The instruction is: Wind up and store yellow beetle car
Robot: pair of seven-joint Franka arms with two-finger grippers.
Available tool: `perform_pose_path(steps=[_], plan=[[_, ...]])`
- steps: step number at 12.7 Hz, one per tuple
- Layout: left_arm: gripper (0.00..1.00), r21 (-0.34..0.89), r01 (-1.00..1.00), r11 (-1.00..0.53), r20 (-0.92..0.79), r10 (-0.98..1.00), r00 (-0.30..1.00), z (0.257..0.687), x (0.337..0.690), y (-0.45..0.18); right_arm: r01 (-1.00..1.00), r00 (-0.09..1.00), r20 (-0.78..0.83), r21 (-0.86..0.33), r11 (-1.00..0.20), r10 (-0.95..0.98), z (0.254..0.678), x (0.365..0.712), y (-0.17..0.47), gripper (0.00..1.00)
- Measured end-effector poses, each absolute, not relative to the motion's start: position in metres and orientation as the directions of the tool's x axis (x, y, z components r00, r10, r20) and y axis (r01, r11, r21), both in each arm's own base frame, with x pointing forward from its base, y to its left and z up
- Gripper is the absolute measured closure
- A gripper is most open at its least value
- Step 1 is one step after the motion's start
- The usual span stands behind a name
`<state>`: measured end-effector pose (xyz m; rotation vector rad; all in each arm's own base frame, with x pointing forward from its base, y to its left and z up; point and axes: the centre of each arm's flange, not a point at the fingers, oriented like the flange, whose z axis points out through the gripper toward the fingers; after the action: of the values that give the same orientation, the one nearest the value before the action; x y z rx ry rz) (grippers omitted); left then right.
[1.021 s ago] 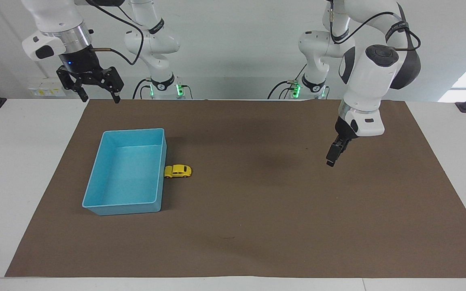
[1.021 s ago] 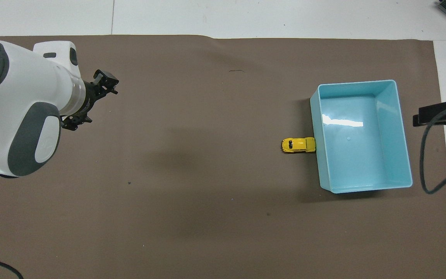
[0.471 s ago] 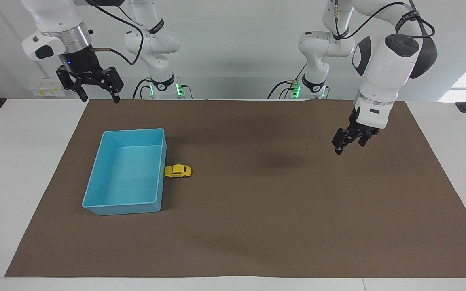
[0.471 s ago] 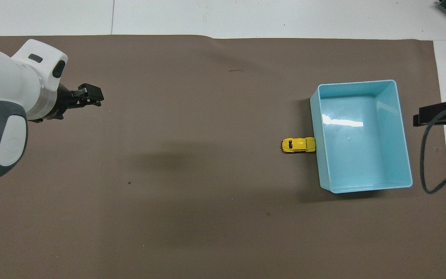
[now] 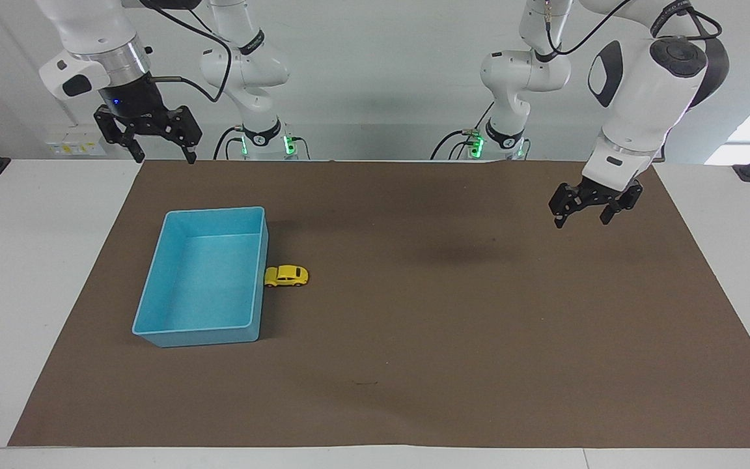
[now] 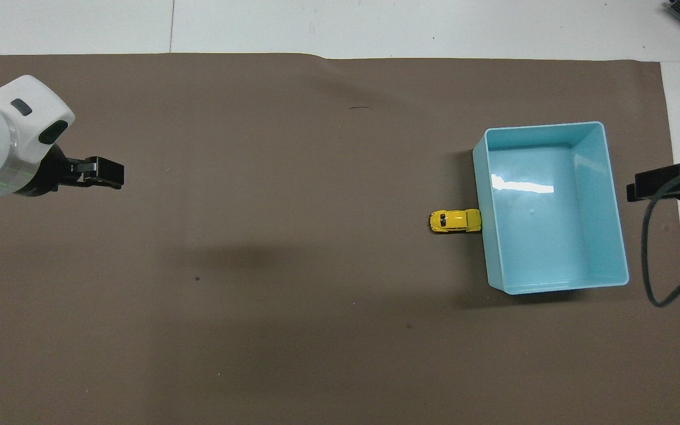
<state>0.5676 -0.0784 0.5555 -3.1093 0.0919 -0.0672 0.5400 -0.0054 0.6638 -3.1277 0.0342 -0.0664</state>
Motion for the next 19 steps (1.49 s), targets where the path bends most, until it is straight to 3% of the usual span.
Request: perform_pose_path(steps=[9,15,19], plan=[[0.0,-0.03,-0.119,-0.992,0.029,-0.12,0.992,0.621,0.516,-0.062,0.355,0.934,0.036,-0.001,-0.935,0.354,0.667,0.535,0.017,0.0],[0.0,0.03,-0.114,-0.993,0.054,-0.112,0.992,0.644,0.499,-0.062,0.618,0.786,0.024,0.004,-0.786,0.618,0.669,0.527,0.054,0.0],[0.0,0.033,-0.116,-0.993,0.064,-0.114,0.991,0.65,0.496,-0.062,0.781,0.623,0.025,0.012,-0.624,0.781,0.671,0.524,0.069,0.0]])
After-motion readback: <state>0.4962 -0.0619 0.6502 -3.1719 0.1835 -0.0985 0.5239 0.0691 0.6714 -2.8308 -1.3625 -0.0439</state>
